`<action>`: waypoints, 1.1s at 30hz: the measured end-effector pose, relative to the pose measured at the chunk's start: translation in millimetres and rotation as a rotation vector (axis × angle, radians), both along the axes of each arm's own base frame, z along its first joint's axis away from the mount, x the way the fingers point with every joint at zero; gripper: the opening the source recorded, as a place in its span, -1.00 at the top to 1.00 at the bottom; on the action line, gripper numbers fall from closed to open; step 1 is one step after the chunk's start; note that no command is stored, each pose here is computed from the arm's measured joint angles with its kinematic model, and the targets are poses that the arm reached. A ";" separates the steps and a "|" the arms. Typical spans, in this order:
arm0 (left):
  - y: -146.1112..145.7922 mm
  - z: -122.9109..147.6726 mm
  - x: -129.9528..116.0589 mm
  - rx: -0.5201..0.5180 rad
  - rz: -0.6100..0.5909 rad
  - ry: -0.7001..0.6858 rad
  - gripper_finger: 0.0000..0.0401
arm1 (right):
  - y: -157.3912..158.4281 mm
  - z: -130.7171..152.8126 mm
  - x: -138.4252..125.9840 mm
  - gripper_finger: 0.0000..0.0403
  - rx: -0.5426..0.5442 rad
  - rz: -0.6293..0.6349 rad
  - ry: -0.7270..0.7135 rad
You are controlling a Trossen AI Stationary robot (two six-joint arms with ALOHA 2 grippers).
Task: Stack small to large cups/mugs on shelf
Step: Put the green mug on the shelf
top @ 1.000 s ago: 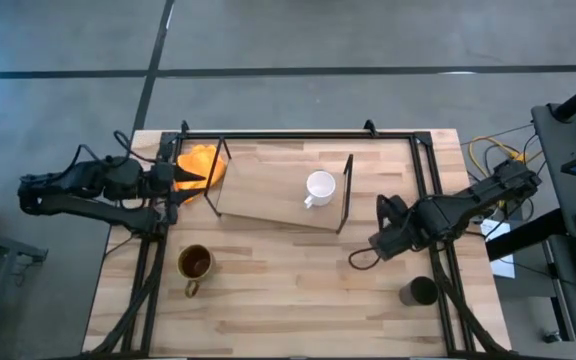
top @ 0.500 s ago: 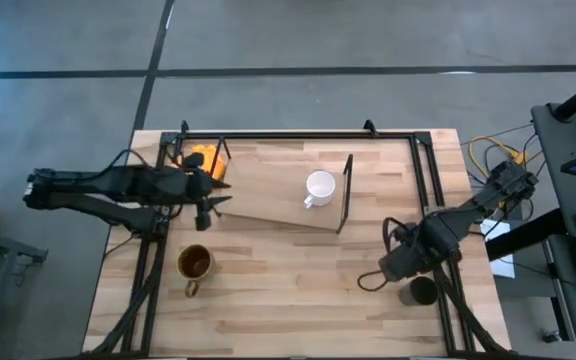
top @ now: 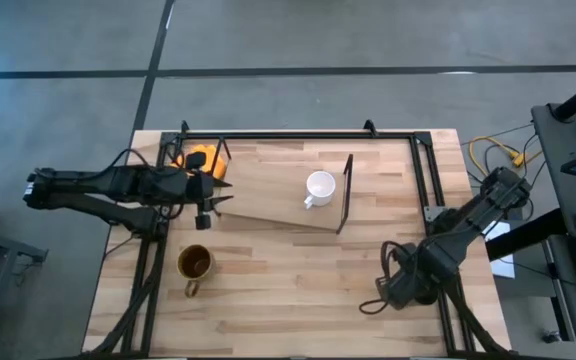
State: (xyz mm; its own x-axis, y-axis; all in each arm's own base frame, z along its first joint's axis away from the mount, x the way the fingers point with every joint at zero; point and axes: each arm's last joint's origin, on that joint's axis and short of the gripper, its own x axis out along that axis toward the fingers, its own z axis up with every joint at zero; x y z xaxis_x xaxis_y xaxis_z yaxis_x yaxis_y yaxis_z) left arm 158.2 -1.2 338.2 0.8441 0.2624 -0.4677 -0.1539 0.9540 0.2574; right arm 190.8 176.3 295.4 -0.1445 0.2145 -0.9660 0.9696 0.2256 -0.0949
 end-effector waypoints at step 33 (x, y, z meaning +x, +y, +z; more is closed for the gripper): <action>-81.8 -76.1 22.8 -0.760 0.266 0.848 0.43 | -28.8 6.1 31.0 0.66 -0.874 0.662 -0.528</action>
State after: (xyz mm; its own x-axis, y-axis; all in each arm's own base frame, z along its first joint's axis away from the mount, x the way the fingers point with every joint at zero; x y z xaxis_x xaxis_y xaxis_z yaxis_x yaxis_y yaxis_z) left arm 181.0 -82.9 262.2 0.1467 -0.2060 -0.9675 -0.4250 0.8700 -0.2497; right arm 221.8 147.5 301.4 0.4749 -0.5041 -0.7213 0.6565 0.7488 -0.0911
